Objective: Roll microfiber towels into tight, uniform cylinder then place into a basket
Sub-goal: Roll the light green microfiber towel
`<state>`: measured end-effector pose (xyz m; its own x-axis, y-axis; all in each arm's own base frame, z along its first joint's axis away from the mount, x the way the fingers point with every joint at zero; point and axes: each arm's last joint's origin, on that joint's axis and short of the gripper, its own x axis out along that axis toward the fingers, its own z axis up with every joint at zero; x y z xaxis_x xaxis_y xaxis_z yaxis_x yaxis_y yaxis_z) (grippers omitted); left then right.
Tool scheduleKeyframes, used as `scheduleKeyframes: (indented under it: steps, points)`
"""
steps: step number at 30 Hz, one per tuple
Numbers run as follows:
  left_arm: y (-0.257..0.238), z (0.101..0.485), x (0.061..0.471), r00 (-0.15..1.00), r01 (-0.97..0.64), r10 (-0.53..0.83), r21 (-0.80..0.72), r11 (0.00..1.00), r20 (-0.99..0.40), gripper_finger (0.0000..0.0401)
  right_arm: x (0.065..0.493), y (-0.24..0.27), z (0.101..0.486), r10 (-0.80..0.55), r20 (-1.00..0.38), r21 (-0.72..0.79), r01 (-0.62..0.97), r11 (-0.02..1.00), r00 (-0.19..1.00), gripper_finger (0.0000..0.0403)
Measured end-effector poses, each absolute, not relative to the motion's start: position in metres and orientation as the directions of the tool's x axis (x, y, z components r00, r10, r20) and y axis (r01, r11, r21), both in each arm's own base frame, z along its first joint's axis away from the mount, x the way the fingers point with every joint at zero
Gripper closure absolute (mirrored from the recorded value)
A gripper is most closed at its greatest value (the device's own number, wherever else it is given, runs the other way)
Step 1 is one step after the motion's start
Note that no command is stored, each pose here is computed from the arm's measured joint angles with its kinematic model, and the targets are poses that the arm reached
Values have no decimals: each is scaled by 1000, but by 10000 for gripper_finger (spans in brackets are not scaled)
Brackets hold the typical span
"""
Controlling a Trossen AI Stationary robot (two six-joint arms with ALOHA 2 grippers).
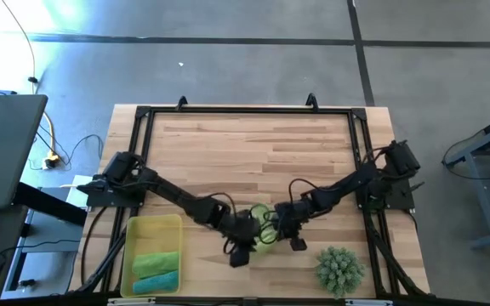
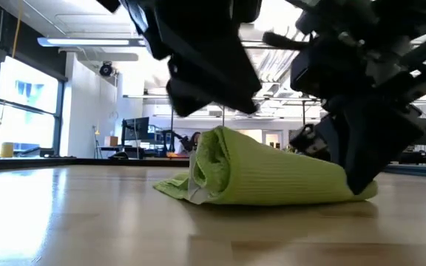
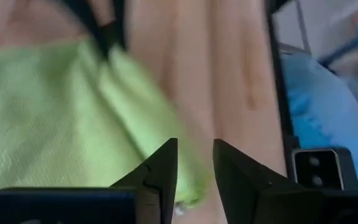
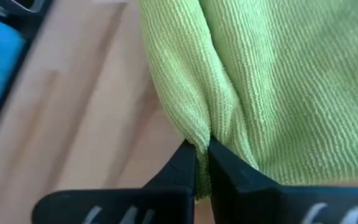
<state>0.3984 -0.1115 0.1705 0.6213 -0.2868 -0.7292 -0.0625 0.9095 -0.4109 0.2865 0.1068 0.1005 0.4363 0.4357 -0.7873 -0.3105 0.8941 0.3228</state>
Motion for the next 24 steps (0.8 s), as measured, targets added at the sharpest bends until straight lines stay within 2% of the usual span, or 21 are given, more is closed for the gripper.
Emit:
scheduleKeyframes:
  steps: [5,9,14,16,20,24]
  points:
    - [-137,170,395,665,82,-243,-255,963,-706,309,292,93,102,561,-726,503,-250,828,397,398]
    - [-147,167,394,705,55,-151,-160,986,-693,303,293,83,102,616,-694,599,-175,781,371,398]
    - [-151,157,395,740,-86,21,-63,994,-672,271,295,76,102,615,-691,608,-154,779,381,398]
    - [-152,151,396,735,-107,41,-56,993,-676,254,296,74,102,612,-691,609,-147,780,386,398]
    - [-161,143,395,739,-47,38,4,999,-672,226,296,74,103,605,-693,621,-102,777,393,398]
    - [-173,136,389,745,-15,154,215,976,-649,216,297,72,103,596,-693,629,-65,775,405,398]
